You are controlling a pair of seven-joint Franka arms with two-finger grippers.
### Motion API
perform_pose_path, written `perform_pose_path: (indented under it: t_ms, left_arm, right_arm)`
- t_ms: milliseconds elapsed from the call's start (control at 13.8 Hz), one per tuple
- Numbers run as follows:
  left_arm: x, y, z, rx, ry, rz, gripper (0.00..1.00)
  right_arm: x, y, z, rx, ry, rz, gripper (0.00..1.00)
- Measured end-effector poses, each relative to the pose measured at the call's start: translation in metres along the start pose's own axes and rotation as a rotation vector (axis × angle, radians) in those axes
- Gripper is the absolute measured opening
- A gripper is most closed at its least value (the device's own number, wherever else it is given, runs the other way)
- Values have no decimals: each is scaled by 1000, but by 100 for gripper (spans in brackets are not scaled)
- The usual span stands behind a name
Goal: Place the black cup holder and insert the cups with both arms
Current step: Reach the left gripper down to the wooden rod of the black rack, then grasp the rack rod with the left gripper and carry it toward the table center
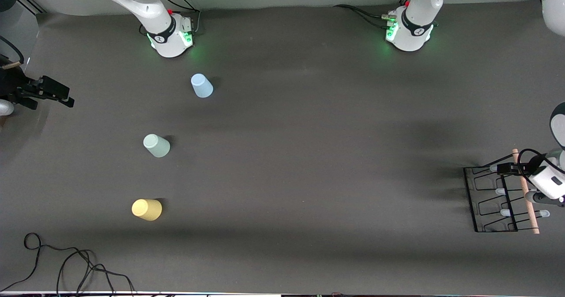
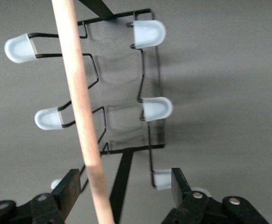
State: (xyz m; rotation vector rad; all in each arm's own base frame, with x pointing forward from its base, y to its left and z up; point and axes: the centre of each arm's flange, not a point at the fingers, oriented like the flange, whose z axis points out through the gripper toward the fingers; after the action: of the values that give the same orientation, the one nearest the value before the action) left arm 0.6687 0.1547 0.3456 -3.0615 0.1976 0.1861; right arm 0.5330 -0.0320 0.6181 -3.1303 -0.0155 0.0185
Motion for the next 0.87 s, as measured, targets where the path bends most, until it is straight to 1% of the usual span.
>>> perform_pose_path:
  t_ms: [72, 145, 217, 289, 361, 434, 506, 578, 651, 867]
  left_arm:
    - [-1, -7, 5, 0, 3, 8, 87]
    - [-1, -12, 8, 1, 10, 12, 82]
    - [-1, -14, 10, 2, 13, 13, 81]
    - [0, -14, 11, 2, 14, 15, 72]
    - [1, -13, 13, 2, 16, 16, 61]
    - [2, -13, 15, 1, 17, 18, 48]
    - [3, -12, 16, 1, 17, 18, 37]
    - [3, -13, 16, 2, 19, 18, 25]
    - [4, -13, 13, 4, 25, 19, 17]
    - [13, 0, -5, 3, 59, 31, 16]
  right_arm:
    - [0, 0, 0, 0, 0, 0, 100]
    - [0, 0, 0, 0, 0, 0, 100]
    - [0, 0, 0, 0, -1, 0, 100]
    - [0, 0, 0, 0, -1, 0, 100]
    - [0, 0, 0, 0, -2, 0, 100]
    - [0, 0, 0, 0, -3, 0, 100]
    - [-1, 0, 0, 0, -5, 0, 100]
    - [-1, 0, 0, 0, -6, 0, 100]
    - [-1, 0, 0, 1, -8, 0, 100]
    - [-1, 0, 1, 1, -10, 0, 100]
